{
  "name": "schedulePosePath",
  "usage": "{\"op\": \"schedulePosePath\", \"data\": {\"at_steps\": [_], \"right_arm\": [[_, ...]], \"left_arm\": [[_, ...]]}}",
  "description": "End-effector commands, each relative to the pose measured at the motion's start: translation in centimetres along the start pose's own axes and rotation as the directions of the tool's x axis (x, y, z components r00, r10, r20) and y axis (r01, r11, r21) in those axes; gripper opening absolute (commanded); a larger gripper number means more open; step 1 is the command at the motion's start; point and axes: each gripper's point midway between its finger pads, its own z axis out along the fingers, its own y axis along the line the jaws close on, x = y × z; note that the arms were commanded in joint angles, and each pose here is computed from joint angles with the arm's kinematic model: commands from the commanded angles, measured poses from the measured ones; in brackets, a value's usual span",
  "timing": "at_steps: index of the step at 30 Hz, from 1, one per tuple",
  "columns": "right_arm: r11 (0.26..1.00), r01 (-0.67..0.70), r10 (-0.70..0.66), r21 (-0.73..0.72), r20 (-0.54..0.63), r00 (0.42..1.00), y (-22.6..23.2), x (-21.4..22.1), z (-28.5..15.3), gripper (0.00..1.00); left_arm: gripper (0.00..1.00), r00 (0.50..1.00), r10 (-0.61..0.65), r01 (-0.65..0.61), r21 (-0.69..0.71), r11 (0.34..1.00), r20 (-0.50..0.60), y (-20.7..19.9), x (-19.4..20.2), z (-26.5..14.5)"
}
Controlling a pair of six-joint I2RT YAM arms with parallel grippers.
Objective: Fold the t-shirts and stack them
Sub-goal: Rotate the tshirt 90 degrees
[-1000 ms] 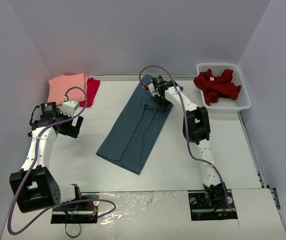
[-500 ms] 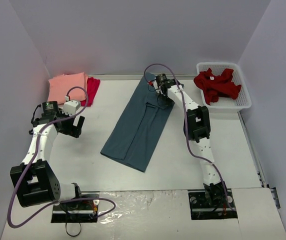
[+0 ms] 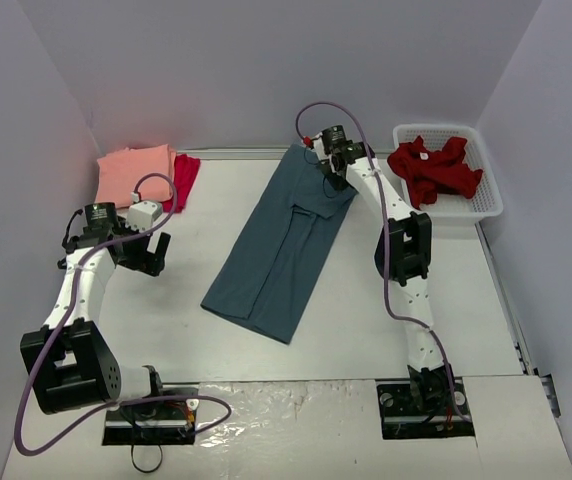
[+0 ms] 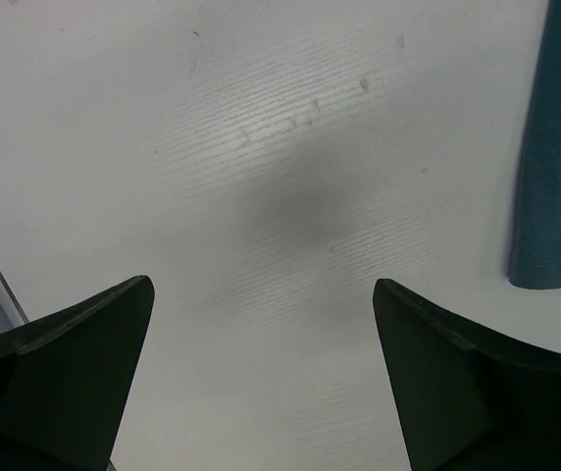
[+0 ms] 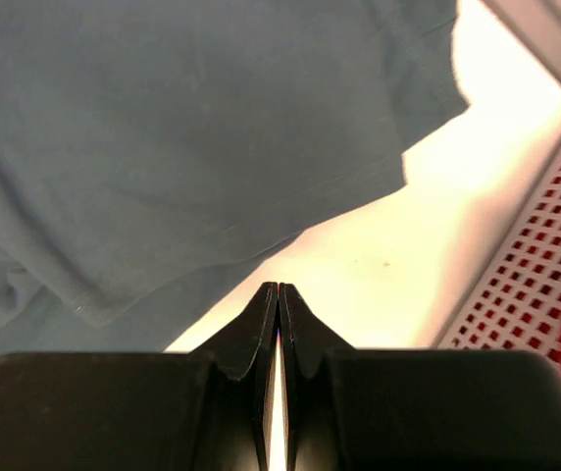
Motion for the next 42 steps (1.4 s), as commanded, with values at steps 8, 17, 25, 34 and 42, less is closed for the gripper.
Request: {"op": "schedulePosePath", "data": {"at_steps": [8,17,25,34,42], "right_arm": [[0.999,-0.043,0.042,0.031,0.004,0.999,-0.1,-0.4,2.9,0.0],[0.999,-0.033,0.033,0.017,0.0,0.999,-0.2,0.0,3.4,0.0],[1.0,0.0,-0.001,-0.02,-0.07,0.998,1.0,2.6,5.1,0.0],[0.998,-0.008,0.002,-0.07,-0.089,0.996,2.6,3.5,6.5,0.0],[0.99,-0.002,-0.006,-0.14,-0.056,0.998,3.9,2.9,7.8,0.0]], "left_arm": [[0.94,1.0,0.021,-0.02,-0.021,1.0,0.02,0.4,-1.1,-0.8],[0.94,1.0,0.017,-0.017,-0.034,0.999,0.001,0.7,-0.6,-0.5],[0.94,1.0,0.012,-0.013,-0.034,0.999,-0.005,0.7,-0.5,-0.4],[0.94,1.0,0.015,-0.015,-0.035,0.999,-0.015,0.8,-0.3,-0.1],[0.94,1.0,0.011,-0.012,-0.041,0.999,-0.026,0.9,0.0,-0.1]]}}
